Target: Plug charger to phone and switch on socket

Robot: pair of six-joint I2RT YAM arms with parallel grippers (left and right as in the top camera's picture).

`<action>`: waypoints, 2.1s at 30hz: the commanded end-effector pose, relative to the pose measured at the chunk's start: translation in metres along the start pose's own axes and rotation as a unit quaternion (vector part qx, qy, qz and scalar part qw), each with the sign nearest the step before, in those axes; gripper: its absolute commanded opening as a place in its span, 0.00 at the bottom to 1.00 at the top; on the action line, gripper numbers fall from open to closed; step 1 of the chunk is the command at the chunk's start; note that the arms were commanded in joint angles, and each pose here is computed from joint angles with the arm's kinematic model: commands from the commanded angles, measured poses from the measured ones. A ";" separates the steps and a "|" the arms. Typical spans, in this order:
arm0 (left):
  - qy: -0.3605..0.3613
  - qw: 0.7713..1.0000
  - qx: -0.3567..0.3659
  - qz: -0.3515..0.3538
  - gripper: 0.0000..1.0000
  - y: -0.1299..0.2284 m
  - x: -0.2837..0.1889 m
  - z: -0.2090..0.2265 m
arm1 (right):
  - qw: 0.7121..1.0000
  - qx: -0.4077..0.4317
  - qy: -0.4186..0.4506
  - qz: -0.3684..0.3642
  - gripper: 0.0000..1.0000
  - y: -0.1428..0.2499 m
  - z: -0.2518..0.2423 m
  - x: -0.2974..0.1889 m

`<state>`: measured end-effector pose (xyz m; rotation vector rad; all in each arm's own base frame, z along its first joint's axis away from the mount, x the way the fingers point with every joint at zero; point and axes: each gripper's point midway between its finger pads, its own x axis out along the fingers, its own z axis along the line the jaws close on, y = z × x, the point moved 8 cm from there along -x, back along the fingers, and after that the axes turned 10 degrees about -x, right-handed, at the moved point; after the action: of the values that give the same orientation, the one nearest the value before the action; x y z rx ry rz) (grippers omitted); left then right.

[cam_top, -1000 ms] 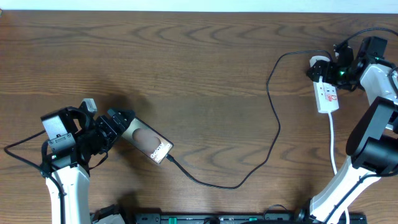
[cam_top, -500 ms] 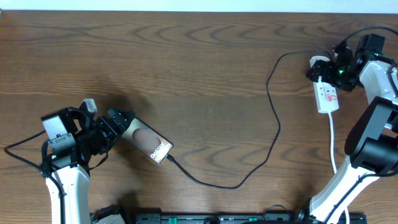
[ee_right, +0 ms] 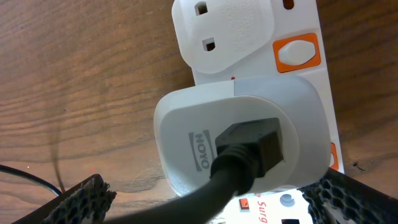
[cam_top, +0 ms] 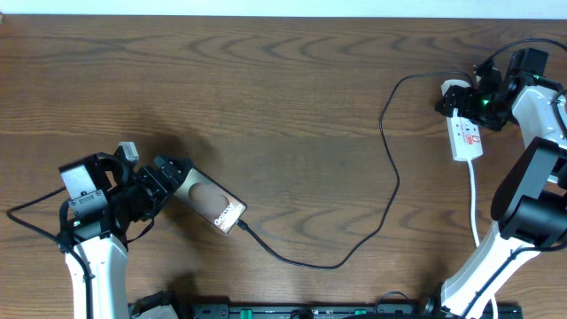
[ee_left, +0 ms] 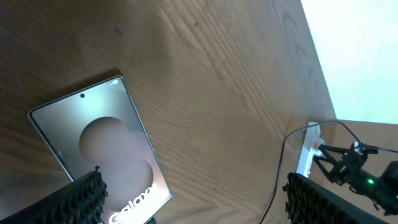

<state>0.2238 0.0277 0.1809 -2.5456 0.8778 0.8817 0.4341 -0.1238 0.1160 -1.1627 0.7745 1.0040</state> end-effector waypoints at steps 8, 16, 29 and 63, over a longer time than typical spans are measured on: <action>-0.014 1.000 0.005 -0.006 0.90 0.000 0.000 0.004 | 0.999 -0.023 -0.048 -0.002 0.96 -0.005 0.025 0.011; -0.014 1.000 0.005 -0.006 0.90 0.000 0.000 0.004 | 0.997 -0.028 -0.077 -0.004 0.93 -0.003 0.036 0.016; -0.014 1.000 0.005 -0.006 0.90 0.000 0.000 0.004 | 0.995 -0.023 -0.099 -0.004 0.93 0.007 0.037 0.025; -0.017 1.000 0.000 -0.001 0.90 0.001 0.000 0.006 | 0.997 -0.001 -0.059 -0.052 0.96 -0.024 -0.002 -0.021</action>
<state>0.2215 0.0279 0.1785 -2.5398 0.8738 0.9157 0.4452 -0.1370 0.1373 -1.1299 0.6837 0.9528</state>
